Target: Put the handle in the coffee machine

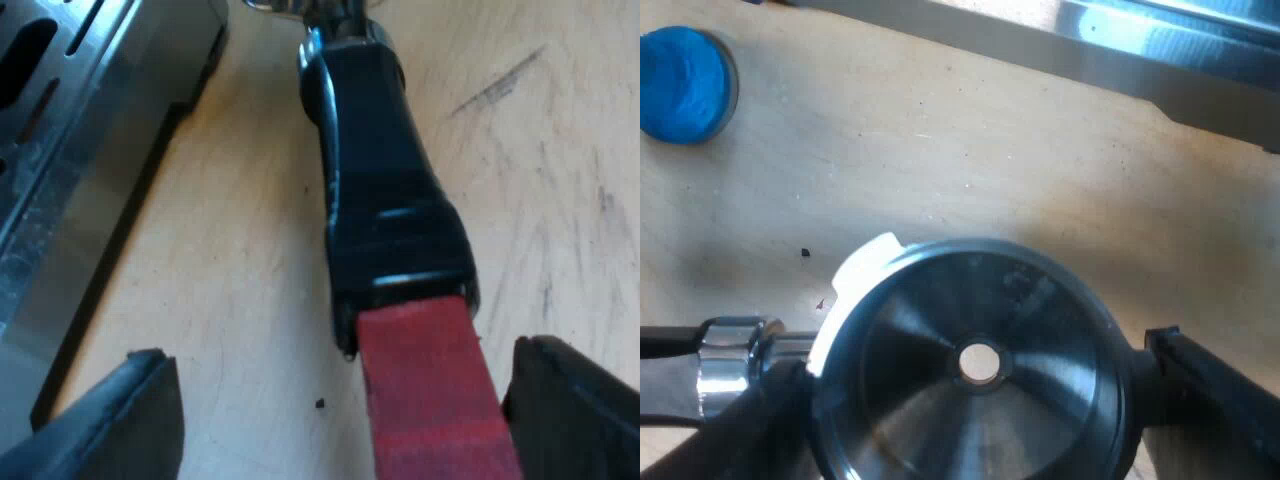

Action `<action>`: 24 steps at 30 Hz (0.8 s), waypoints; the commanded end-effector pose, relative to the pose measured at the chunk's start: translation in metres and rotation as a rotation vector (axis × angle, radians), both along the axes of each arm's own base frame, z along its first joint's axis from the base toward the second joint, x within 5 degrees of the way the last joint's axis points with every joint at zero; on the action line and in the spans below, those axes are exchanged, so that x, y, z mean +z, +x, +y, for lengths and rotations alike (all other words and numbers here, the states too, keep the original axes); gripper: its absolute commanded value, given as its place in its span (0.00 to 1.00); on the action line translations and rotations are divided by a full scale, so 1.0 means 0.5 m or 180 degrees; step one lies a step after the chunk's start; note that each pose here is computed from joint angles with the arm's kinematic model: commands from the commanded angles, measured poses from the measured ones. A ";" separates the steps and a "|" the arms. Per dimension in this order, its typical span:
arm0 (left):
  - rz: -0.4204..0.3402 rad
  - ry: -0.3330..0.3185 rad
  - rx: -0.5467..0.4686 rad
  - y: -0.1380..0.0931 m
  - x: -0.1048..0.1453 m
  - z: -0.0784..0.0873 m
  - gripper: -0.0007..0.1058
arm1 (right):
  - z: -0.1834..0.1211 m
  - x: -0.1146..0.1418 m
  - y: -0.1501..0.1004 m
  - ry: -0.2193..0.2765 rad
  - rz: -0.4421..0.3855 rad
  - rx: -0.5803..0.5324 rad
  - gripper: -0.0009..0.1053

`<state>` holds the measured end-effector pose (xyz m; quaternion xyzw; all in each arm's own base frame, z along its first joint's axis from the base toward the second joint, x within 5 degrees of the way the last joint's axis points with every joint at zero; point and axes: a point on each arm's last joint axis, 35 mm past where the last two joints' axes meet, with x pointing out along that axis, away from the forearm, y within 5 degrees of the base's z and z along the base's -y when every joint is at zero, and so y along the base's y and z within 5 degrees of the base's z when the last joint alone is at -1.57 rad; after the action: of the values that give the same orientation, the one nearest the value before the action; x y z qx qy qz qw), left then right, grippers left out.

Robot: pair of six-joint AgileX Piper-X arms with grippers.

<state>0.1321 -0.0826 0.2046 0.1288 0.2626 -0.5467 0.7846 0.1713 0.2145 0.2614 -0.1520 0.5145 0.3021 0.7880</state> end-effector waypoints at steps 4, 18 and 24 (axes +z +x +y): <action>0.0106 0.0021 -0.0034 0.009 -0.013 -0.006 0.65 | -0.001 0.015 -0.001 0.0091 -0.0044 0.0013 0.01; -0.0042 -0.0040 -0.0030 0.019 -0.008 -0.011 0.65 | 0.000 0.015 0.000 0.0108 -0.0058 0.0013 0.01; 0.0080 0.0014 -0.0030 0.025 -0.022 -0.013 0.65 | 0.000 0.015 0.000 0.0108 -0.0058 0.0013 0.01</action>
<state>0.1437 -0.0878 0.1943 0.1265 0.2740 -0.5470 0.7808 0.1713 0.2145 0.2614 -0.1520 0.5145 0.3021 0.7880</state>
